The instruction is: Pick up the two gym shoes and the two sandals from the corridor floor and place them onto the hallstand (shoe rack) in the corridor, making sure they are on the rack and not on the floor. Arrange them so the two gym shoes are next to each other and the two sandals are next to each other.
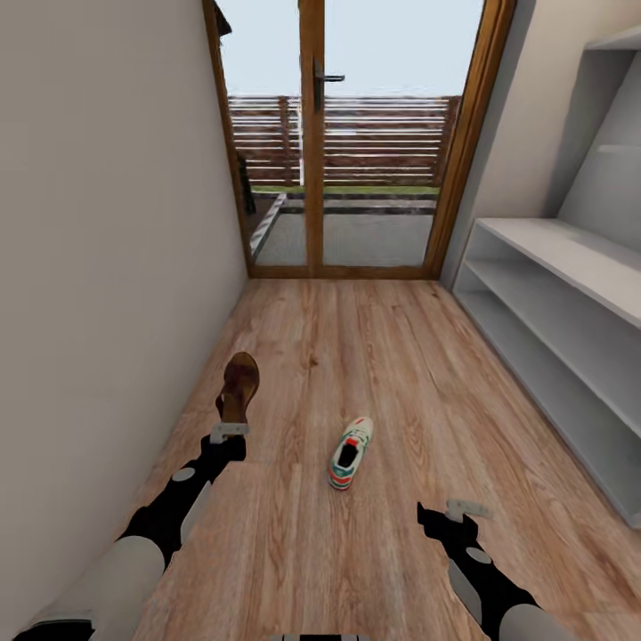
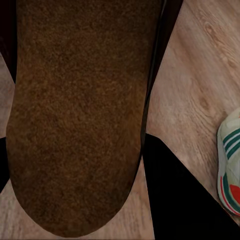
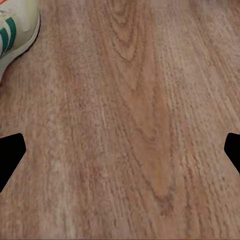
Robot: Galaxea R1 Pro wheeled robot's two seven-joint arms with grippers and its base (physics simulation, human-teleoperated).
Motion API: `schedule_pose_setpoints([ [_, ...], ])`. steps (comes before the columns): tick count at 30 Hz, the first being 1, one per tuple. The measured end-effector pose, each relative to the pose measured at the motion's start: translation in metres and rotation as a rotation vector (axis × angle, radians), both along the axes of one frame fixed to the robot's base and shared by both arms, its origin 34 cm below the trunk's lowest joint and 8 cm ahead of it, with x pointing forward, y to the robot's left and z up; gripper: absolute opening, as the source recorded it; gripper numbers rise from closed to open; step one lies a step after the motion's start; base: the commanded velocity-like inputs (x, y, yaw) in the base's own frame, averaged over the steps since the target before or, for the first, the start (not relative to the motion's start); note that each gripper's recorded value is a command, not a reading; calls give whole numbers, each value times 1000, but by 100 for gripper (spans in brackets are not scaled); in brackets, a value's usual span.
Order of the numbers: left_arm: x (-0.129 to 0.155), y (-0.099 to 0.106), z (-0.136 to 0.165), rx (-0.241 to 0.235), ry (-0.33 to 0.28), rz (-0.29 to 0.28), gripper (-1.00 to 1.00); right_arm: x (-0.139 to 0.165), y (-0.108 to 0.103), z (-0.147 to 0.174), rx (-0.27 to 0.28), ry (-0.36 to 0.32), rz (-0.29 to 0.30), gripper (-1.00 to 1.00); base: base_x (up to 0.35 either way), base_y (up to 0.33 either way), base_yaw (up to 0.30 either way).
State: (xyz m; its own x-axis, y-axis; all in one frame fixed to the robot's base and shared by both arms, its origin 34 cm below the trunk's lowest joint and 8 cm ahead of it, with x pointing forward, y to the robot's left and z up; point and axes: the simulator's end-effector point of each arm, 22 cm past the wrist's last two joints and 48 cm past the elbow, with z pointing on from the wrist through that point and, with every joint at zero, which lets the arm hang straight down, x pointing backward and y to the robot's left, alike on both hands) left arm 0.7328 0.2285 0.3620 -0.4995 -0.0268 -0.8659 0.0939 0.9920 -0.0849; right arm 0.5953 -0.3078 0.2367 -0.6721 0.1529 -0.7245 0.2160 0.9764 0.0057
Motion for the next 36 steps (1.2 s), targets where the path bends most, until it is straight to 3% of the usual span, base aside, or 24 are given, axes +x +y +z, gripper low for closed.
schedule_pose_setpoints([
  [5, 1, 1, 2, 1, -6, 0, -100, 4, 1, 5, -2, -32, -2, 100, 4, 185, -53],
  [26, 2, -2, 3, -3, -8, -3, -100, 6, 4, 6, 1, -40, -1, 100, 2, 15, -142],
  [36, 2, -3, 4, -3, -9, -5, -100, 6, 6, 6, 3, -41, 0, 100, 173, 208, -71],
])
